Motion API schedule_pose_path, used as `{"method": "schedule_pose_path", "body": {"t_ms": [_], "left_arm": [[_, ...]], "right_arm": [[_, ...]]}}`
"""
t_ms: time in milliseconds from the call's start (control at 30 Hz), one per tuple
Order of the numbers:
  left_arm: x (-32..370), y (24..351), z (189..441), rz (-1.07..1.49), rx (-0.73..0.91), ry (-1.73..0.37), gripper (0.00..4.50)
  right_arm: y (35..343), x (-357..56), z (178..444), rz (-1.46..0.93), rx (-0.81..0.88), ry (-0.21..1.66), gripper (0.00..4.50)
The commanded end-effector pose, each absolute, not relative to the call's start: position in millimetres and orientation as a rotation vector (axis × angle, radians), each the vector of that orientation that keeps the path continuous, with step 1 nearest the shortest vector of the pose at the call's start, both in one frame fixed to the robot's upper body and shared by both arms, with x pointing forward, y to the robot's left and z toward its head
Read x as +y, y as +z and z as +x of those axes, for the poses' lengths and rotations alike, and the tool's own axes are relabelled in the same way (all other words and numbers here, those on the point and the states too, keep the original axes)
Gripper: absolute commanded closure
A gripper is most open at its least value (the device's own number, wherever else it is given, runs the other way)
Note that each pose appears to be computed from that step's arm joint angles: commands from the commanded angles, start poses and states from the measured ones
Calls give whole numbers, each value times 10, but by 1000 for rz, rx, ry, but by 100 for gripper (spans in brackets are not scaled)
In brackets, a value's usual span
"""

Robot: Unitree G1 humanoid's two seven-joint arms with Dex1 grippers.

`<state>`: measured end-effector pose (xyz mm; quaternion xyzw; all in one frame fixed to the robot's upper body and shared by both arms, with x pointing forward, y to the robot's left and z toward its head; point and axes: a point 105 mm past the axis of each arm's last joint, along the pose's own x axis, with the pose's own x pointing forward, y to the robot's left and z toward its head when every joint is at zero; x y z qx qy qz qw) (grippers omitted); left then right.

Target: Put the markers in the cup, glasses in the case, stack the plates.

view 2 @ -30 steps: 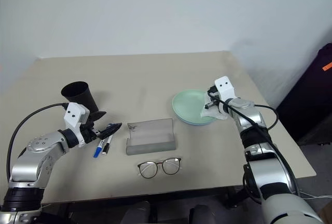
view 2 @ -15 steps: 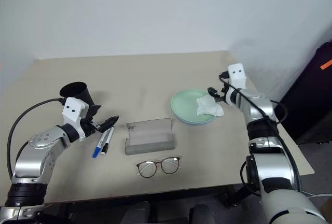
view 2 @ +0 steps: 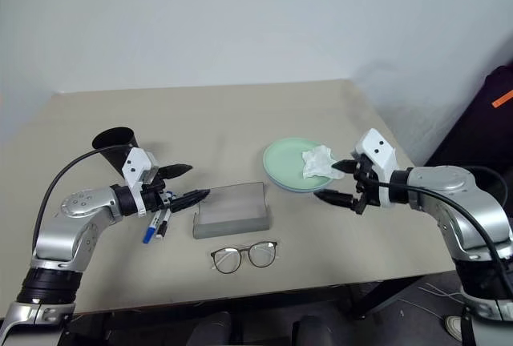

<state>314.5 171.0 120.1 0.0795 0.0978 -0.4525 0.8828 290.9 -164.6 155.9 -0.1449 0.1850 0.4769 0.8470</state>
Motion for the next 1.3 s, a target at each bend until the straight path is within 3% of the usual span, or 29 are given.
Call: {"method": "schedule_pose_path", "body": {"t_ms": [33, 333, 700, 1300], "left_arm": [[1510, 1300, 3060, 156, 239, -1144, 0], [1124, 1216, 2818, 239, 309, -1460, 0], [969, 1038, 2535, 263, 437, -1719, 0], [762, 749, 2554, 257, 548, -1702, 0]], "right_arm": [[1710, -1620, 2766, -322, 357, 1072, 2], [1613, -1564, 2628, -318, 398, 1101, 2], [1527, -1560, 2630, -338, 402, 1051, 2], [1468, -1544, 2637, -330, 412, 1013, 2]]}}
